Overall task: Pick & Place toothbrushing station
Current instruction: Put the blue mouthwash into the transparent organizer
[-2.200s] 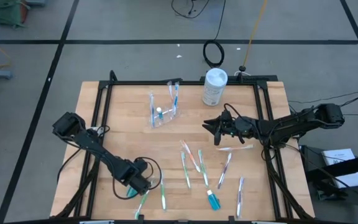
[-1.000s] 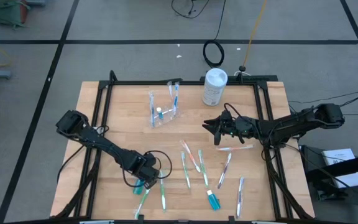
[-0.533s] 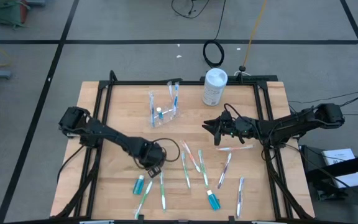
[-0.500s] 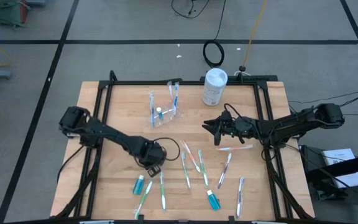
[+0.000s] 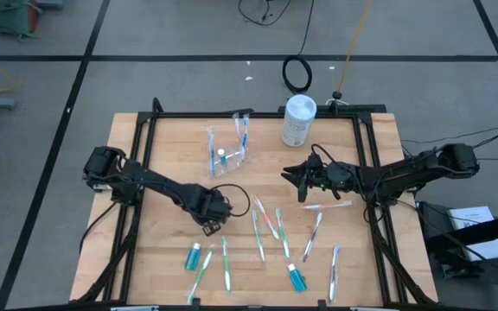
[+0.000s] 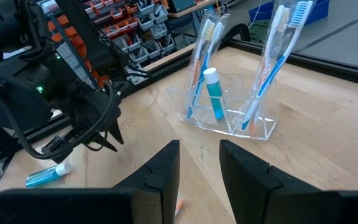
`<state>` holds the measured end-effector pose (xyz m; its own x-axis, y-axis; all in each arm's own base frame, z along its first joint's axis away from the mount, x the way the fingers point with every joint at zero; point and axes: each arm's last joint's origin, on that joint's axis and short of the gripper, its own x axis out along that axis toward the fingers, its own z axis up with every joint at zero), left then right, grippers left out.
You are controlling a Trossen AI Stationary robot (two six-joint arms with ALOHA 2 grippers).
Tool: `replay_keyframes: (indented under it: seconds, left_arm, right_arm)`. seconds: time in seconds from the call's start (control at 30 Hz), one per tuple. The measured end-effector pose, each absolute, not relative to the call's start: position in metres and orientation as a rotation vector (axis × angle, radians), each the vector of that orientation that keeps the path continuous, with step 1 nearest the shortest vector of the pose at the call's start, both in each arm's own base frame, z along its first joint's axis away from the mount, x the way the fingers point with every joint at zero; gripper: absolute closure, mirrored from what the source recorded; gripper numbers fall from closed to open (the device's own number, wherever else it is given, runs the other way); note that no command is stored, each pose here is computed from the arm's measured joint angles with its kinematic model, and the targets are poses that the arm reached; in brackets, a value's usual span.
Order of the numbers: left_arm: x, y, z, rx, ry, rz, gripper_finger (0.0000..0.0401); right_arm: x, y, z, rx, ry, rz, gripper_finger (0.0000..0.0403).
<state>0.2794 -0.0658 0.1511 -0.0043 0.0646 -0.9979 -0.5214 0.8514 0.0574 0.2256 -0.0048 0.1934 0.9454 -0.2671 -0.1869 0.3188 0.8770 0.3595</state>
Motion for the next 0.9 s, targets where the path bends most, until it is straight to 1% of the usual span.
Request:
replay_keyframes:
  seconds: [0.27, 0.5, 0.6, 0.73, 0.8, 0.9]
  left_arm:
    - [0.277, -0.059, 0.151, -0.413, 1.597, 0.417, 0.0313]
    - [0.271, -0.046, 0.152, -0.404, 1.669, 0.464, 0.0309]
    - [0.272, -0.042, 0.152, -0.416, 1.665, 0.473, 0.0286]
    - [0.273, -0.039, 0.152, -0.42, 1.672, 0.455, 0.0234]
    - [0.273, -0.039, 0.152, -0.504, 1.691, 0.444, 0.0207]
    - [0.272, -0.043, 0.153, -0.757, 1.731, 0.494, 0.0176]
  right_arm:
    - [0.226, -0.005, 0.193, 0.398, 0.133, -0.307, 0.0298]
    - [0.226, -0.005, 0.193, 0.396, 0.133, -0.307, 0.0298]
    - [0.226, -0.005, 0.193, 0.396, 0.133, -0.306, 0.0298]
    - [0.226, -0.005, 0.193, 0.396, 0.133, -0.306, 0.0298]
    - [0.226, -0.005, 0.193, 0.396, 0.133, -0.306, 0.0298]
    - [0.226, -0.005, 0.193, 0.396, 0.133, -0.307, 0.0298]
